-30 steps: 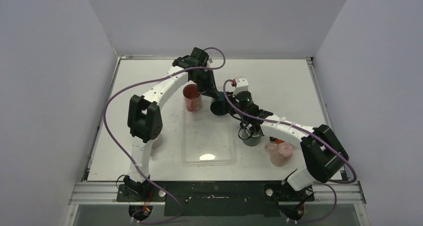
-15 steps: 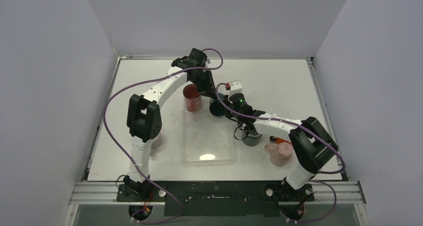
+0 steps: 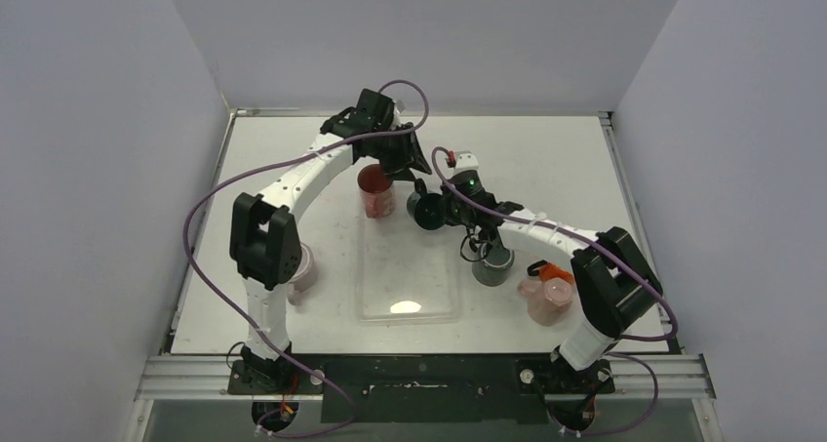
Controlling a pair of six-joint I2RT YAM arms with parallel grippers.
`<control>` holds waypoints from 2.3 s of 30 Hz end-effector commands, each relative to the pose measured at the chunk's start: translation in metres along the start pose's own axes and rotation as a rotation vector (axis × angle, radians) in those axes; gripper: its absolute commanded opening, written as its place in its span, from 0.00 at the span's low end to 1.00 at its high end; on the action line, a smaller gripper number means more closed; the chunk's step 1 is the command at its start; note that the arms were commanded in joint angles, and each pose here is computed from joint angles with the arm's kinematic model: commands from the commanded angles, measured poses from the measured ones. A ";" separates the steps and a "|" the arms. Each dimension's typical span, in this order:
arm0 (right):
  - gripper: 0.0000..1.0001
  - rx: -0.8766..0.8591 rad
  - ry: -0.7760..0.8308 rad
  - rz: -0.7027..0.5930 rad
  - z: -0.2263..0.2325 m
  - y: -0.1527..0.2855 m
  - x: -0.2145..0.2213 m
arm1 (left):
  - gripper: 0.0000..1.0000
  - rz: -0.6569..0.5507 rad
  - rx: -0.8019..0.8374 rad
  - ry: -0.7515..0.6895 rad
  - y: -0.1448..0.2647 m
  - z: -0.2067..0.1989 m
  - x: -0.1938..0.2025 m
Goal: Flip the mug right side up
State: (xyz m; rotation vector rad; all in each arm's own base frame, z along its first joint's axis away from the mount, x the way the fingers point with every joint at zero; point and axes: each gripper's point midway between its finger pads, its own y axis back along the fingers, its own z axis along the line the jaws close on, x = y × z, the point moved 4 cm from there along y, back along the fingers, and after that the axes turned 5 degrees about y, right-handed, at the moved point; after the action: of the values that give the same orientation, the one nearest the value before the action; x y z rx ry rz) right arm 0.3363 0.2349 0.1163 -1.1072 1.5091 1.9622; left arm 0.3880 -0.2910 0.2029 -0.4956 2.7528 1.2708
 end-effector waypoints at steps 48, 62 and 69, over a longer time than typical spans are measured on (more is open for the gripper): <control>0.69 0.133 -0.272 0.123 0.010 0.001 -0.086 | 0.56 -0.558 -0.179 -0.106 0.141 0.081 0.007; 0.75 0.121 -0.323 0.078 -0.027 0.058 -0.065 | 0.96 -0.482 -0.655 0.022 0.189 0.185 0.094; 0.75 0.115 -0.373 0.089 -0.023 0.047 -0.065 | 0.96 -0.412 -0.642 0.119 0.202 0.210 0.153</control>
State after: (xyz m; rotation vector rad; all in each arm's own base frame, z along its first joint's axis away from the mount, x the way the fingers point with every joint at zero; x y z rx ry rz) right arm 0.3383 0.1979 0.1855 -0.5960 1.5338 1.9813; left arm 0.1983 -0.0601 0.1927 -1.1090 2.0348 1.9421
